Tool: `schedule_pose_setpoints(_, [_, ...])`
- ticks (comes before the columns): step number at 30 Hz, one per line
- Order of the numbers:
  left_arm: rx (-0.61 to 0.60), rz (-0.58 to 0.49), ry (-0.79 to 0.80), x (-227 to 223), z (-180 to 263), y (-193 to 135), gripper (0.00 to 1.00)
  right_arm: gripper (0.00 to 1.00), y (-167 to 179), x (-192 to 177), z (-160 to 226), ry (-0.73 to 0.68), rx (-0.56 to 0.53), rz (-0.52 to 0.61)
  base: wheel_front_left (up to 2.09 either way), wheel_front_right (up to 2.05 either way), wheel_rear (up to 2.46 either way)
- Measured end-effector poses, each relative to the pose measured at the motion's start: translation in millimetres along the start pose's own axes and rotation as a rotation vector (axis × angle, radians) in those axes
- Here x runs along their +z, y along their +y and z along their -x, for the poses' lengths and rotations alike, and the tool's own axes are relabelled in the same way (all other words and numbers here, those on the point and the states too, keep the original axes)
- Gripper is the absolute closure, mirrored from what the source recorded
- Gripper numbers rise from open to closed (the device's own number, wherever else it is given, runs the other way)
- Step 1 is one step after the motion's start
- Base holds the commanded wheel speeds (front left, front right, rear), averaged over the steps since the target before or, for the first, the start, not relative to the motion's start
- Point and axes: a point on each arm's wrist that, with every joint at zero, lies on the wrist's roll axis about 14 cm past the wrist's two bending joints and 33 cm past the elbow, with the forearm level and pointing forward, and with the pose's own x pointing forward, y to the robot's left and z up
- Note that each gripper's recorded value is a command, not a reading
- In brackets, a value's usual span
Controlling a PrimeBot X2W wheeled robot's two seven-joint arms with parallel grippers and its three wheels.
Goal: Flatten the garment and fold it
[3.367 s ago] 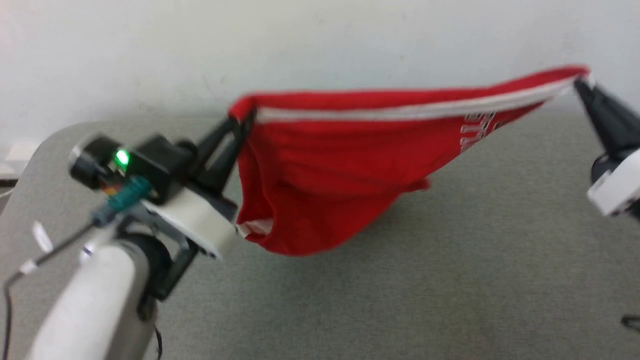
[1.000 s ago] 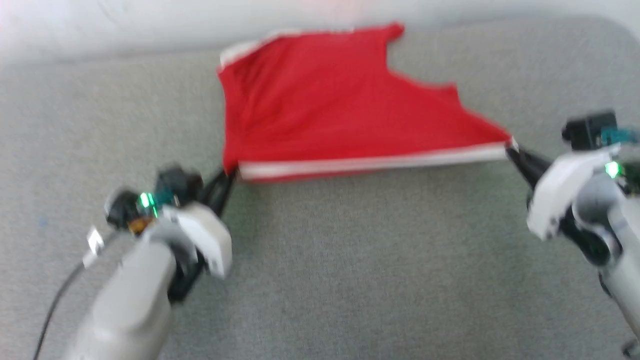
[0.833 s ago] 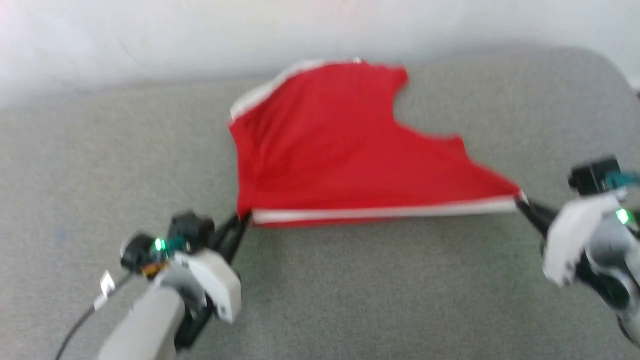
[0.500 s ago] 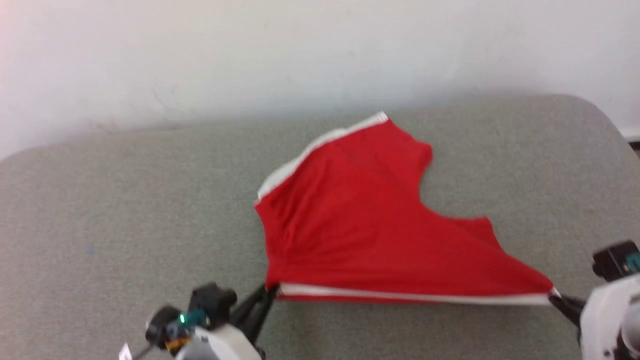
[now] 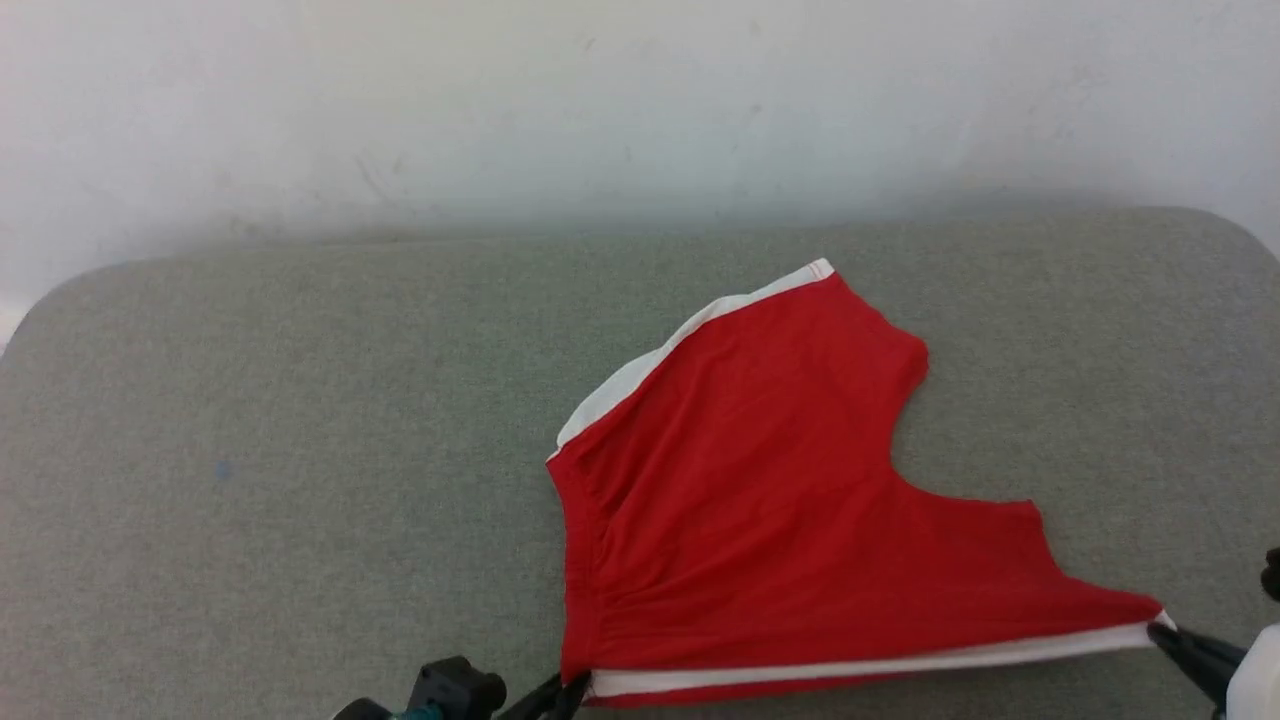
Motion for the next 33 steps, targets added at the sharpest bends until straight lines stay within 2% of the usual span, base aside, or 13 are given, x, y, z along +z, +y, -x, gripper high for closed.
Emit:
schedule_pose_setpoints(8, [0.016, -0.035, -0.126, 43.3, -19.9, 12.2, 1.0, 1.0, 13.4, 76.9, -20.3, -0.172, 0.045, 0.05, 0.0, 0.0, 0.0])
schedule_pose_setpoints(15, [0.023, -0.067, -0.234, 86.9, -39.4, 23.1, 1.0, 1.0, 25.5, 139.2, -56.7, -0.243, 0.086, 0.127, 0.0, 0.0, 0.0])
schedule_pose_setpoints(21, [0.055, -0.065, -0.269, 103.9, -59.1, 43.8, 1.0, 1.0, 40.2, 162.5, -112.9, -0.16, 0.144, 0.092, 0.0, 0.0, 0.0])
schedule_pose_setpoints(33, [0.116, -0.036, -0.244, 96.7, -105.9, 89.9, 1.0, 1.0, 43.3, 189.2, -222.3, -0.023, 0.1, 0.204, 0.0, 0.0, 0.0])
